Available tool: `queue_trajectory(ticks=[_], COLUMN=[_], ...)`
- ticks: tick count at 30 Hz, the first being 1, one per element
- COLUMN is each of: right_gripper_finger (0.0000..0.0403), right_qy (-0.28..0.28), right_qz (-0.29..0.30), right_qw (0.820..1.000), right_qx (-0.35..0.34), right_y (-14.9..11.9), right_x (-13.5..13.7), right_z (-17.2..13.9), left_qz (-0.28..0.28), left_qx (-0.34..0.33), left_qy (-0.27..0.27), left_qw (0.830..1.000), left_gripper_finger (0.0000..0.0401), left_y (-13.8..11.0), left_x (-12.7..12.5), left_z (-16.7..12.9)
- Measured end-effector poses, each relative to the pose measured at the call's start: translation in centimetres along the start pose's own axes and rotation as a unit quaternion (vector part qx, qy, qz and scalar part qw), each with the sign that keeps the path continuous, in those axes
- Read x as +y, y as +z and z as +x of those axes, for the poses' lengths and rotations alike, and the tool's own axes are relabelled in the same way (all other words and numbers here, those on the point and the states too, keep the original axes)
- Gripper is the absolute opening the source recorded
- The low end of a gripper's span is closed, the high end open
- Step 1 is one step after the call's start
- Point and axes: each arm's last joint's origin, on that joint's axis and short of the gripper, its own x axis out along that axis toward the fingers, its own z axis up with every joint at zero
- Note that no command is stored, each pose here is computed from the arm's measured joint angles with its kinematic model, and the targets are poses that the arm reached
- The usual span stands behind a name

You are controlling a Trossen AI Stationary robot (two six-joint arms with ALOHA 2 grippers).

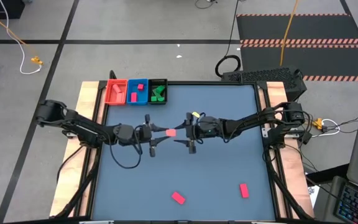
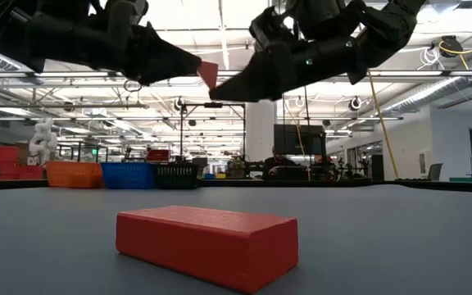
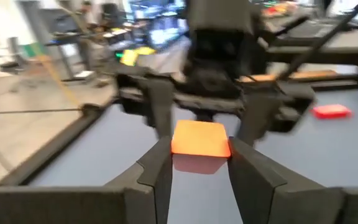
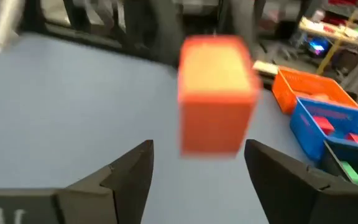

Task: Sort & place blocks by color
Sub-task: Put the orange block into the orange bin

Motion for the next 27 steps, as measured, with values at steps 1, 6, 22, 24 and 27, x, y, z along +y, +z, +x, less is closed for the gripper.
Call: queue_trajectory(ticks=[1, 6, 22, 24, 27], right_gripper_finger=[0.0247, 0.0247, 0.0247, 0.0247, 0.0247], right_qy=[-0.01, -0.05, -0.058, -0.057, -0.058], right_qz=[-0.002, -0.002, -0.001, -0.001, 0.0], right_qw=[1.0, 0.998, 0.998, 0.998, 0.998], right_qx=[0.01, 0.048, 0.024, 0.026, 0.021], right_y=[-0.2, -0.7, 1.4, 1.7, 2.3], right_x=[0.0, -0.2, -0.6, -0.7, -0.8], right_z=[0.0, -0.1, -1.6, -1.9, -2.5], left_qz=[0.001, -0.013, -0.14, -0.144, -0.16], left_qx=[-0.001, 0.038, 0.186, 0.201, 0.221], left_qy=[0.017, 0.166, 0.504, 0.529, 0.559], left_qw=[1.0, 0.985, 0.832, 0.812, 0.783], left_gripper_finger=[0.0128, 0.0127, 0.0129, 0.0127, 0.0127], left_y=[0.2, 0.4, -2.3, -2.7, -3.6], left_x=[0.1, 2.0, 14.7, 15.7, 16.7], left_z=[-0.1, -0.8, -6.1, -6.7, -7.4])
